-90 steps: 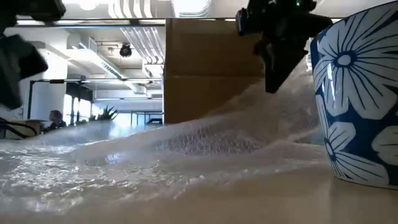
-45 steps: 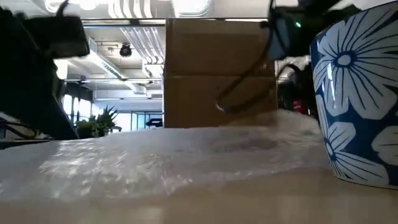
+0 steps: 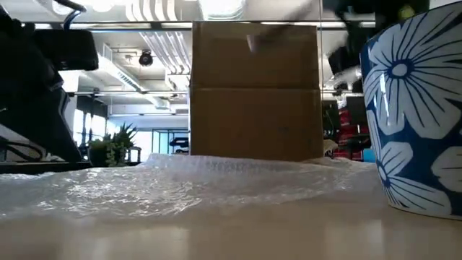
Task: Wrap mug
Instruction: Wrap the white mug with the bubble wrap
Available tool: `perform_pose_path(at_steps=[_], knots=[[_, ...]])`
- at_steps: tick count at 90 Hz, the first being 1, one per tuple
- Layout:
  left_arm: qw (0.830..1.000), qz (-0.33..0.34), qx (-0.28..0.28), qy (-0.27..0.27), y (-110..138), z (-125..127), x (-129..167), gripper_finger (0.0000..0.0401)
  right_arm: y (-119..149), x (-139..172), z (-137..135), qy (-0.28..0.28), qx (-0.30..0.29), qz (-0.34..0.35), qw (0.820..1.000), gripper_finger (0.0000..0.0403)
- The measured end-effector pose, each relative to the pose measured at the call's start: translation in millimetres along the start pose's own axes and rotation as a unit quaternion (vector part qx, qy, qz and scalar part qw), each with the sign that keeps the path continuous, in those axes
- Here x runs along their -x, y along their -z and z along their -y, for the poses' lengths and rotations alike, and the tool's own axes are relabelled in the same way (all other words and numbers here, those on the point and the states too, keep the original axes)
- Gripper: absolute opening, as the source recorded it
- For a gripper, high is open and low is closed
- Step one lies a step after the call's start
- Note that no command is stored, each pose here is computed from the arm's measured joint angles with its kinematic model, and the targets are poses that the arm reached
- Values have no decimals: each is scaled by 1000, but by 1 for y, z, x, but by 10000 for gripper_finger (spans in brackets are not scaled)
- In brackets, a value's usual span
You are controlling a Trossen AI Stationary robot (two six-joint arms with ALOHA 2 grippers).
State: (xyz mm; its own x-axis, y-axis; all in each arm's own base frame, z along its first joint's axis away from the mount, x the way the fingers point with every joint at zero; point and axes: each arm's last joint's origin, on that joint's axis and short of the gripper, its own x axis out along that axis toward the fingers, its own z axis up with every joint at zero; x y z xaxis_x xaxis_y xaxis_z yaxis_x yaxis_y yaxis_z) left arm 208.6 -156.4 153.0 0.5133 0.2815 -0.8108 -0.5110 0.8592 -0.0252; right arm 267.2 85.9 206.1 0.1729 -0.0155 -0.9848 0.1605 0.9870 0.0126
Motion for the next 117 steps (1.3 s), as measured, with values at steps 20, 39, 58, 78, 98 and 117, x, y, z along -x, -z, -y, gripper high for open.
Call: perform_pose_path(at_steps=[20,39,58,78,98,117], knots=[[999,11,-3,30,-2,7,2,0,-18,50,-36,-119,38,143,982,228],[999,11,-8,45,-2,10,3,0,-12,34,-61,-116,53,113,985,243],[999,12,-6,48,-3,10,3,0,-14,2,-71,-84,55,63,993,219],[999,14,-4,51,-3,11,3,0,-17,-18,-75,-68,83,38,994,190],[999,15,-3,52,-3,11,3,0,-20,-15,-76,-64,94,48,992,167],[998,16,-1,54,-4,12,3,0,-22,-18,-77,-59,140,57,987,148]])
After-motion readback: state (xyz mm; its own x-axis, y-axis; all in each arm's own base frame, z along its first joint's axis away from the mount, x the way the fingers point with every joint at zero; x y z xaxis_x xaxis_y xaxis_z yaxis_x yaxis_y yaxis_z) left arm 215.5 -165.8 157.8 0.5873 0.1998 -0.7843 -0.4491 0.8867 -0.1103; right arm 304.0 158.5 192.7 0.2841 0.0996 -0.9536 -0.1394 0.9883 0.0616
